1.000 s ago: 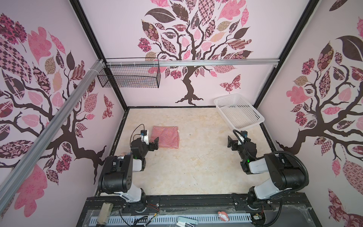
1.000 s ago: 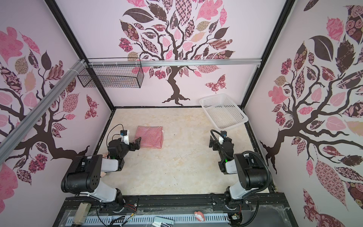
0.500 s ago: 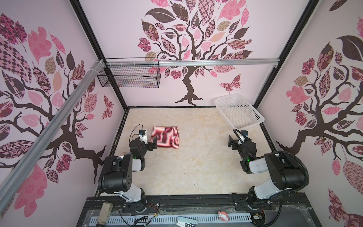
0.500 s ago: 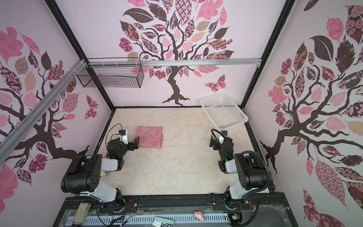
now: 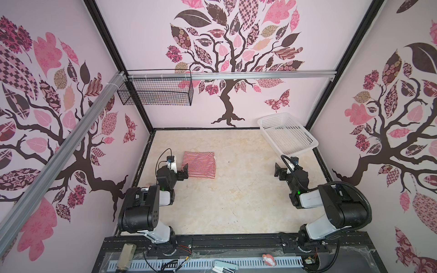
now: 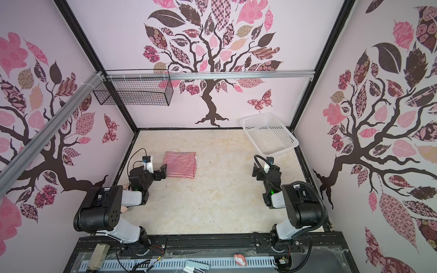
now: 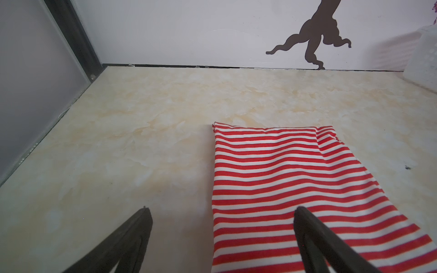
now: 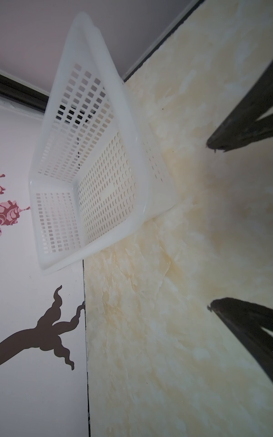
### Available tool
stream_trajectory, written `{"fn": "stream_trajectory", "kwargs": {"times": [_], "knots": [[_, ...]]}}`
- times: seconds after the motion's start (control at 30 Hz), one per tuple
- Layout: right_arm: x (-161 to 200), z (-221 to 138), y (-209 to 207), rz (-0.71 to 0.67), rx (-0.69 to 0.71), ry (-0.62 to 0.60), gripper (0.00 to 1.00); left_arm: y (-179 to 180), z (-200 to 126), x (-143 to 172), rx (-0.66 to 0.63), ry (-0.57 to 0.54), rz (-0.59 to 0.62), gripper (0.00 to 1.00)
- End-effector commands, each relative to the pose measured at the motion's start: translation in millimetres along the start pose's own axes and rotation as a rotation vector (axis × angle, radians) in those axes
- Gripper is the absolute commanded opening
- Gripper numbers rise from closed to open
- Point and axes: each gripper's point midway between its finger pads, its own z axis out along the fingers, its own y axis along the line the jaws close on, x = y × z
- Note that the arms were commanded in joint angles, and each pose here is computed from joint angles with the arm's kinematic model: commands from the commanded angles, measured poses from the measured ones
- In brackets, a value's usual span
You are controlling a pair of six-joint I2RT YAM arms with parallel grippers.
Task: Fold and stack tank tops
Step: Reset both arms
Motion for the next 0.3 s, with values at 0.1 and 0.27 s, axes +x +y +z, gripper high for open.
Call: {"fn": "stream_trajectory", "kwargs": {"times": [0.1,0.27], "knots": [[-11.9,3.8,-2.1,0.01,0.01,-0.033,1.0,0.3,3.5,-9.6,-0.013,-0.016,0.006,0.97],[-12.0,3.9,-2.0,0.01,0.009,-0.033,1.0,0.1,2.6,-9.9,-0.013,-0.02,0.006,0.97]]}}
